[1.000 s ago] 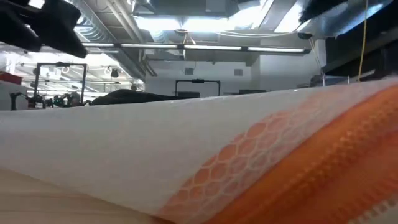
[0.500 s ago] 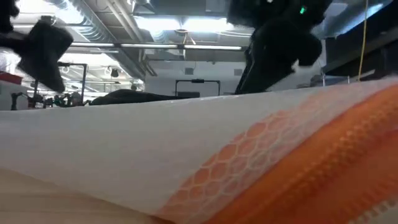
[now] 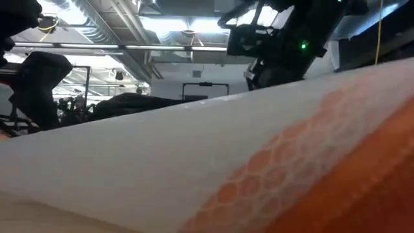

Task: Unpack backpack
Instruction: Open the black bag

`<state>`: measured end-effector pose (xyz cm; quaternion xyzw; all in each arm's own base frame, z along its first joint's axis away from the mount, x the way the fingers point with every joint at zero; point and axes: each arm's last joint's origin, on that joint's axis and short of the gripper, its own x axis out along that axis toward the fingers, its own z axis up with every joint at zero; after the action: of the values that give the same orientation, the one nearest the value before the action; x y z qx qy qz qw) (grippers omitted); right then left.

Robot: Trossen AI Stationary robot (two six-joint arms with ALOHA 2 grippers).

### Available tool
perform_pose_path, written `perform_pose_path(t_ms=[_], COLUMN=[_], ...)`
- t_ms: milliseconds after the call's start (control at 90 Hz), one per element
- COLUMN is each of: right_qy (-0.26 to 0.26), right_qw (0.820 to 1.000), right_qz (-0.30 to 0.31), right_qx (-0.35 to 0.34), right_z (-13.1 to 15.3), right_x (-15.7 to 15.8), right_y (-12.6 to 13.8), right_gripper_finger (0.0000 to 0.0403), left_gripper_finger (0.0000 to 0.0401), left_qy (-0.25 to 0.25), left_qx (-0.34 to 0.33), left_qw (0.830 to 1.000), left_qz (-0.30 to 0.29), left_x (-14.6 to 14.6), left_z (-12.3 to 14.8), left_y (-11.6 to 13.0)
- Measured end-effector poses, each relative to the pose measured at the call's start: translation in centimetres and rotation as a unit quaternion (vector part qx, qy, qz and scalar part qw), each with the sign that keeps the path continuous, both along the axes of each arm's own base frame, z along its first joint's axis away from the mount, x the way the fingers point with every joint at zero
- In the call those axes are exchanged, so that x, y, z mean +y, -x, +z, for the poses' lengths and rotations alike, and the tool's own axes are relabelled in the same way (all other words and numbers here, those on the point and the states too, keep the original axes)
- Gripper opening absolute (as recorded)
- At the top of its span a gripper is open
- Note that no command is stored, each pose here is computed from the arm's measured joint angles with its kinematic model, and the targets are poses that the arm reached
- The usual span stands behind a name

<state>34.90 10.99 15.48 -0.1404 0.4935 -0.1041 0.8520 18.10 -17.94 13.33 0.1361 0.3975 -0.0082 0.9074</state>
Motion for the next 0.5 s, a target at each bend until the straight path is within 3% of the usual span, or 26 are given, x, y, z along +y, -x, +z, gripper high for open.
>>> perform_pose_path(t_ms=[256, 500], right_qy=[-0.002, 0.018], right_qw=[1.0, 0.999], right_qz=[0.011, 0.025], right_qx=[-0.005, -0.041], right_z=[0.5, 3.5], right_x=[0.0, 0.4], right_y=[0.0, -1.7], right_gripper_finger=[0.0014, 0.0011], left_gripper_finger=[0.0298, 0.0298], left_qy=[0.011, -0.021], left_qx=[-0.009, -0.054], left_qw=[1.0, 0.998], left_qz=[-0.001, 0.006], left_x=[-0.8, -1.2], left_z=[0.0, 0.5], left_y=[0.8, 1.5])
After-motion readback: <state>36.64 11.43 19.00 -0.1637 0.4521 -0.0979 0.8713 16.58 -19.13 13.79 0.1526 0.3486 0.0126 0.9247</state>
